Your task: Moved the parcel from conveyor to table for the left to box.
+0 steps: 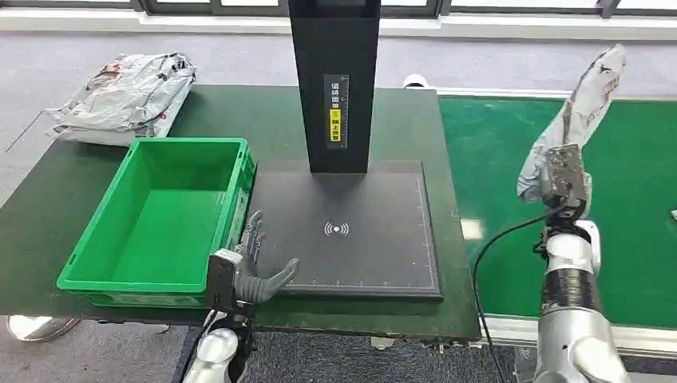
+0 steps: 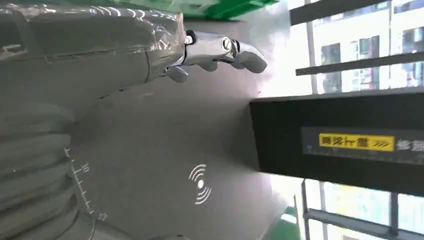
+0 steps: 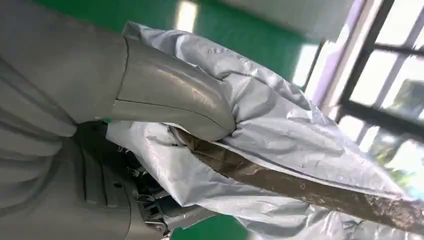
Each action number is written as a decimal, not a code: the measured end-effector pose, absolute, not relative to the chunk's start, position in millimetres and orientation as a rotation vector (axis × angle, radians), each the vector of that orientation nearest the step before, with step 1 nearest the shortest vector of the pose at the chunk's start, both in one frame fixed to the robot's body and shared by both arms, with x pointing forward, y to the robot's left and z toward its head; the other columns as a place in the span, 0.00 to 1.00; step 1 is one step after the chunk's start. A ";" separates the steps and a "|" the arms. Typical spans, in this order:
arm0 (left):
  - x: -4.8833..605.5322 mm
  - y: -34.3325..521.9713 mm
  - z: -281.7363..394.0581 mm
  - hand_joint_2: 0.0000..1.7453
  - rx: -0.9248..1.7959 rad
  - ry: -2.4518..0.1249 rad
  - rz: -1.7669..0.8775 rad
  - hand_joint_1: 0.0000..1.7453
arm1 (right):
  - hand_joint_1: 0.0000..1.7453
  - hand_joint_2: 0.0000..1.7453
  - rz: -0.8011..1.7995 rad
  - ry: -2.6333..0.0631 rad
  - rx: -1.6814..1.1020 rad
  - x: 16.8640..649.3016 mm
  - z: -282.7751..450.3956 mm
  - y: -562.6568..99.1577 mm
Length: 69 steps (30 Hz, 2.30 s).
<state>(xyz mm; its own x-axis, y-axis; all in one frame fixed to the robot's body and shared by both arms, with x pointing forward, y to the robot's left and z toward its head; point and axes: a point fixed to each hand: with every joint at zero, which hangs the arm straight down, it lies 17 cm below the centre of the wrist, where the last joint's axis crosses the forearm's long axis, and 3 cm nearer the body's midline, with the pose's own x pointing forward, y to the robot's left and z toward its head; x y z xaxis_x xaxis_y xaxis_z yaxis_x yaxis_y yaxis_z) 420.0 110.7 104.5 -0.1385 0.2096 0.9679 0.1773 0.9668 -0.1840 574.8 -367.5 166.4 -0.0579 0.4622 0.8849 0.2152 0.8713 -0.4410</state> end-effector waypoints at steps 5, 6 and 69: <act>419.5 116.1 111.9 1.00 -0.280 -1.742 0.034 0.00 | 1.00 1.00 0.505 -1.691 -0.476 564.2 167.6 -264.9; 419.4 116.7 113.6 1.00 -0.280 -1.750 0.036 0.00 | 1.00 1.00 0.562 -1.697 -0.451 559.4 165.2 -244.3; 396.5 144.1 144.7 1.00 -0.252 -1.889 0.143 0.00 | 0.00 1.00 0.926 -1.926 -0.239 451.0 212.1 -57.2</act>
<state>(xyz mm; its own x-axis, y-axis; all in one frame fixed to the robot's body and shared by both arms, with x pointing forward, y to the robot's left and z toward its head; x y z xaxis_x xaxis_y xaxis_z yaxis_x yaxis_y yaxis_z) 396.5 144.1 144.7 -0.3106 0.2443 0.9186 0.1032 0.9694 -0.2229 451.0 -57.2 212.1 -0.5284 0.5143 0.6755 -0.2065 0.6939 -0.6898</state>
